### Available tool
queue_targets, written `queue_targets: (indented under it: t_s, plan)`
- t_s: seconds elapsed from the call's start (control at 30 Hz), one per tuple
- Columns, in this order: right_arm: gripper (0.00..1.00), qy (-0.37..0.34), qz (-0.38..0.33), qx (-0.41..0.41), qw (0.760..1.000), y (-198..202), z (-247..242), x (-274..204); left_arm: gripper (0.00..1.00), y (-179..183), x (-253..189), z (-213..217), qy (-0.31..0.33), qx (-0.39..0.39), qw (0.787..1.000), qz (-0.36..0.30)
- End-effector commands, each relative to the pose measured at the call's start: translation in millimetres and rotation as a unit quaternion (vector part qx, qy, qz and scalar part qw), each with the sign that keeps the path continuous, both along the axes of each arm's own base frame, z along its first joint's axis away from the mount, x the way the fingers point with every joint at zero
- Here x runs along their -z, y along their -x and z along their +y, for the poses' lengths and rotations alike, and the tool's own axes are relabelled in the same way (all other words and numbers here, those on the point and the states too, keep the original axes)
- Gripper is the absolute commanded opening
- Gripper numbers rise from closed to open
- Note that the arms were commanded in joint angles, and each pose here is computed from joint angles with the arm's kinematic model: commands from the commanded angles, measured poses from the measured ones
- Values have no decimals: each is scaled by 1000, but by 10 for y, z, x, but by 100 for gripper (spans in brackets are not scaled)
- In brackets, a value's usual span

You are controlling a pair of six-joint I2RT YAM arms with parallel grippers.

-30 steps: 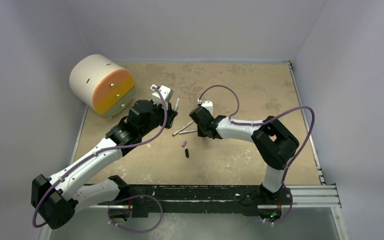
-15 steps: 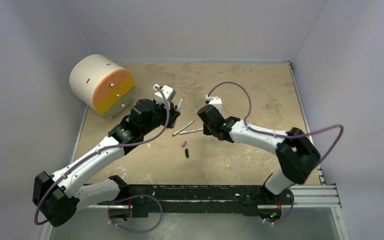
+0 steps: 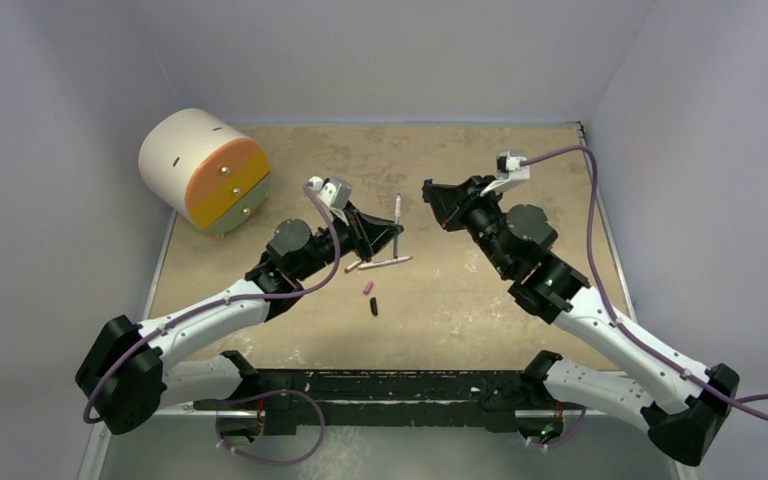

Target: Insert the pens into the pen caps

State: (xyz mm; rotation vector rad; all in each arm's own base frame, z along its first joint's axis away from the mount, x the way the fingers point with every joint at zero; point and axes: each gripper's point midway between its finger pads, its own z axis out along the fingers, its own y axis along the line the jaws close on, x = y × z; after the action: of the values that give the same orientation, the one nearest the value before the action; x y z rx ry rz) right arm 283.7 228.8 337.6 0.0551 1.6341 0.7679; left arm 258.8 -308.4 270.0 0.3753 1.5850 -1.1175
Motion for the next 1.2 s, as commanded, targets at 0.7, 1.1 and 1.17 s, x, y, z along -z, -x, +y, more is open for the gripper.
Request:
queue_targets:
  t_s: [0.7,1.1,1.17]
  plan:
    - [0,-21,-165,-93,982,50,380,-1012,0,221,-739,-189,135,61,987,-60]
    - [0,-7,-176,-81,981,21,343,-1080,0,236,-742,-183,133,63,987,-61]
    - [0,-5,-178,-82,981,15,354,-1109,0,240,-749,-179,131,62,987,-62]
